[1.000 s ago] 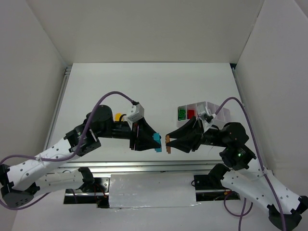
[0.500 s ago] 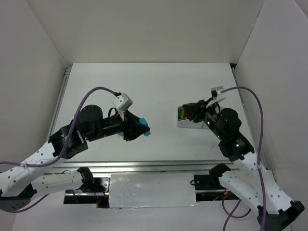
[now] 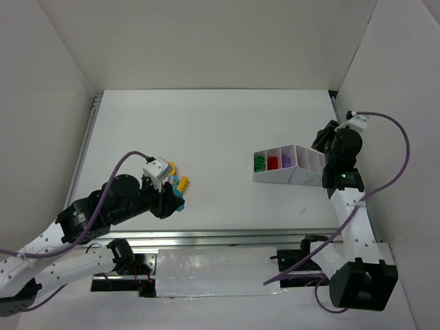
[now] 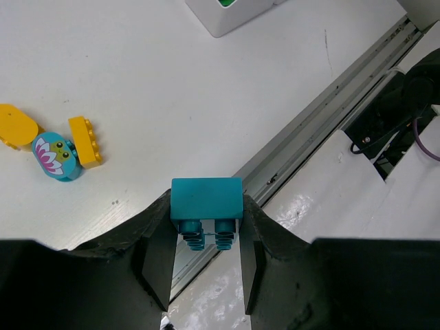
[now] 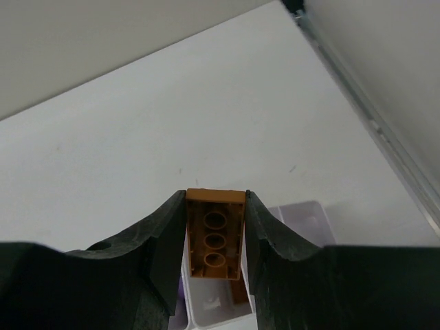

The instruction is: Sort the legos into containers by color

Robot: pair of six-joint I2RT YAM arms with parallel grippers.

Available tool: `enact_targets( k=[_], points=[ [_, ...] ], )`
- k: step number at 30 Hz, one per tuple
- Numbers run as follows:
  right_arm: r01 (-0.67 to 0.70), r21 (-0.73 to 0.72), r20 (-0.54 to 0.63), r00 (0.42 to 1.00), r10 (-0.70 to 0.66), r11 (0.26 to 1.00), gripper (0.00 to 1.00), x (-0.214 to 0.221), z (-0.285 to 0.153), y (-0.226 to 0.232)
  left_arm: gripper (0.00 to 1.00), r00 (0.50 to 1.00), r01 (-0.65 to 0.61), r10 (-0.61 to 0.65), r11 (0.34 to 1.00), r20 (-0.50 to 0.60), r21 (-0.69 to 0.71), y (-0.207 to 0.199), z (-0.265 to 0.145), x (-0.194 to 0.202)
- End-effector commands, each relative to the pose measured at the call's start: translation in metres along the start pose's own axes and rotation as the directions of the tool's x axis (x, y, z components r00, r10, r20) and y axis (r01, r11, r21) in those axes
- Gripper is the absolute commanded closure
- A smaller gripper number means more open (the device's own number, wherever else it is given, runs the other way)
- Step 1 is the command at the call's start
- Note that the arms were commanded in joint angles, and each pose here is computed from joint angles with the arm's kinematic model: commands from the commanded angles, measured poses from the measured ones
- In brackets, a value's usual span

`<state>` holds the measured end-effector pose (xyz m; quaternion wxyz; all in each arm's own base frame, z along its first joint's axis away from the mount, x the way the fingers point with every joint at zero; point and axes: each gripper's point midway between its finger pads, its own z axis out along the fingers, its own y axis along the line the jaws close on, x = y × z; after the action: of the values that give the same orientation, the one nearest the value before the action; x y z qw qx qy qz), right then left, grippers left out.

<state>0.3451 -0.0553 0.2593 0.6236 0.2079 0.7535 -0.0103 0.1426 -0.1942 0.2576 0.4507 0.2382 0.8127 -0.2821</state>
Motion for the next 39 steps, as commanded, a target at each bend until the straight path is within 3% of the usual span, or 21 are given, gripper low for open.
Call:
enact_targets(
  k=[1,13,19,23,26,39],
  points=[
    [0.069,-0.255,0.009,0.998,-0.069,0.964,1.0,0.003,0.008,0.039,1.0,0.999,-0.006,0.004,0.999,0.048,0.036,-0.005,-0.006,-0.009],
    [0.09,-0.277,-0.093,0.988,-0.12,0.957,1.0,0.044,0.025,0.029,1.0,0.997,-0.034,0.025,0.992,0.078,0.122,-0.019,-0.017,-0.008],
    [0.082,-0.221,-0.16,0.98,-0.119,0.972,1.0,0.063,0.033,0.016,1.0,0.994,-0.036,0.022,0.99,0.104,0.135,-0.021,-0.024,-0.009],
    [0.067,-0.176,-0.172,0.98,-0.098,0.982,0.93,0.071,0.034,0.007,1.0,0.994,-0.041,0.026,0.989,0.106,0.141,-0.022,-0.025,-0.009],
    [0.057,-0.182,-0.155,0.984,-0.086,0.982,0.73,0.068,0.03,0.009,1.0,0.994,-0.041,0.026,0.989,0.103,0.139,-0.022,-0.024,-0.009],
    [0.042,-0.202,-0.146,0.987,-0.072,0.978,0.47,0.062,0.023,0.014,1.0,0.994,-0.041,0.025,0.989,0.111,0.14,-0.022,-0.025,-0.012]
  ],
)
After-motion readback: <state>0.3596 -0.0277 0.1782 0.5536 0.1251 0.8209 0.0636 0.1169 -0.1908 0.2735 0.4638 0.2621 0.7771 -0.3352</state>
